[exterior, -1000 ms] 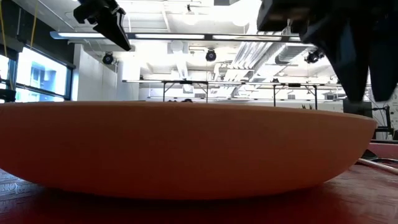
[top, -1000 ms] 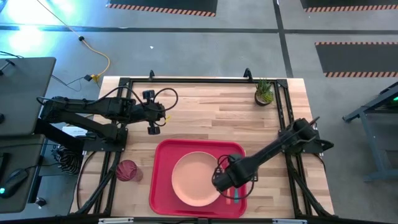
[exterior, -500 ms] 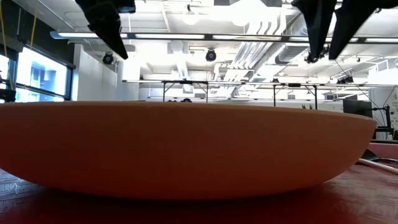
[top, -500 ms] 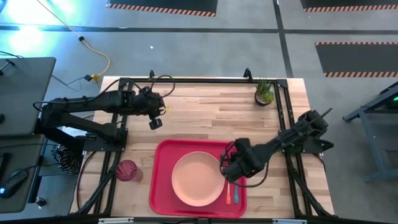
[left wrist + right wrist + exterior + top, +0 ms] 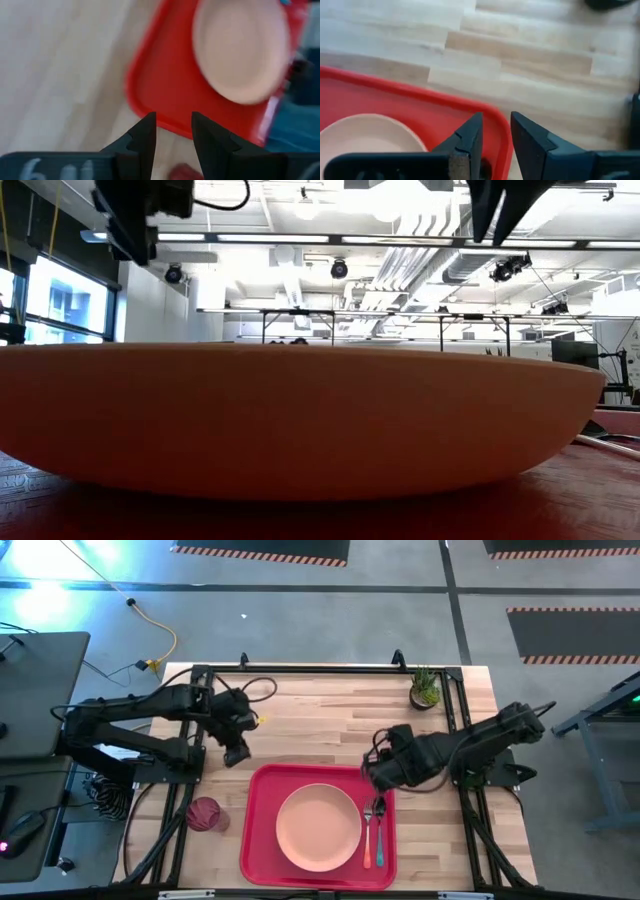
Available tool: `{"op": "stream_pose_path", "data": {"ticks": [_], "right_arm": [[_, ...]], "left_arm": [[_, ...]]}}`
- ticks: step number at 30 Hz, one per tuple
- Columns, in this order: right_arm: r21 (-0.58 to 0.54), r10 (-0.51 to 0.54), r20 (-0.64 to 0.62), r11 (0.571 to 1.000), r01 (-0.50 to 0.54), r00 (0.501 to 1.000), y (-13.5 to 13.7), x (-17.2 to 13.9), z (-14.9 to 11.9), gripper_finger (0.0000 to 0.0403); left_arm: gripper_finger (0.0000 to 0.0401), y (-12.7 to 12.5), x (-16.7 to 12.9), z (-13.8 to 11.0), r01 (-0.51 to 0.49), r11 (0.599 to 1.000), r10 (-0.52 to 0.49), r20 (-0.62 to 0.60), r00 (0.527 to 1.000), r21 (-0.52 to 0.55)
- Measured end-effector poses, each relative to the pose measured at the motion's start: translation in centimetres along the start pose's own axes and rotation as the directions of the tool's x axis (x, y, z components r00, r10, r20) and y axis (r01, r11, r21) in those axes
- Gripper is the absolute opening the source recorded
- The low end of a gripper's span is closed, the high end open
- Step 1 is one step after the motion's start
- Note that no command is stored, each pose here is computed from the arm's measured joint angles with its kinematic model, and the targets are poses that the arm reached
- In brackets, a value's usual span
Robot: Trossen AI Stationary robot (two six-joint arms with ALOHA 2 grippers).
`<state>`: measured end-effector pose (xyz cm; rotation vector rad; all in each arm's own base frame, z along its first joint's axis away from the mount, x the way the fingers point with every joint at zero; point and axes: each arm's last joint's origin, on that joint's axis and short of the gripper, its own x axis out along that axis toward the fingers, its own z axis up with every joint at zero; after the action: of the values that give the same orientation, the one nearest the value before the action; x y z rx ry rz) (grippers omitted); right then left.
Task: Pick and place plate/cup/fork/spoon on tray
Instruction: Put the purple cup on the red serving tray
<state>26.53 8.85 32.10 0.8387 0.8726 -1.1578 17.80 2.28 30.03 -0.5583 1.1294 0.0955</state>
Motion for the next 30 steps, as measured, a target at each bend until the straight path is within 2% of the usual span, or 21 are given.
{"op": "stream_pose_path", "data": {"ticks": [6, 11, 19, 23, 30], "right_arm": [[-0.077, -0.022, 0.034, 0.997, 0.024, 0.999, -0.2, 0.5, 2.2, 0.0091], [-0.141, -0.046, 0.03, 0.989, 0.05, 0.998, -0.2, 1.1, 3.5, 0.0091], [-0.201, -0.074, 0.033, 0.977, 0.079, 0.997, -0.2, 1.9, 5.1, 0.0091], [-0.216, -0.083, 0.033, 0.972, 0.088, 0.996, -0.3, 2.1, 5.6, 0.0091], [-0.229, -0.088, 0.033, 0.969, 0.093, 0.996, -0.3, 2.2, 5.9, 0.0091]], "left_arm": [[0.0115, -1.4, -1.5, -1.6, 0.089, 0.994, -0.091, 0.036, 0.995, 0.069], [0.0115, -2.2, -3.0, -3.3, 0.149, 0.986, -0.154, 0.072, 0.985, 0.075], [0.0096, -3.5, -4.2, -5.4, 0.245, 0.963, -0.251, 0.048, 0.967, 0.11], [0.0091, -4.3, -5.1, -5.6, 0.281, 0.952, -0.288, 0.045, 0.957, 0.125], [0.009, -5.4, -7.1, -4.8, 0.334, 0.924, -0.36, 0.129, 0.924, 0.186]]}}
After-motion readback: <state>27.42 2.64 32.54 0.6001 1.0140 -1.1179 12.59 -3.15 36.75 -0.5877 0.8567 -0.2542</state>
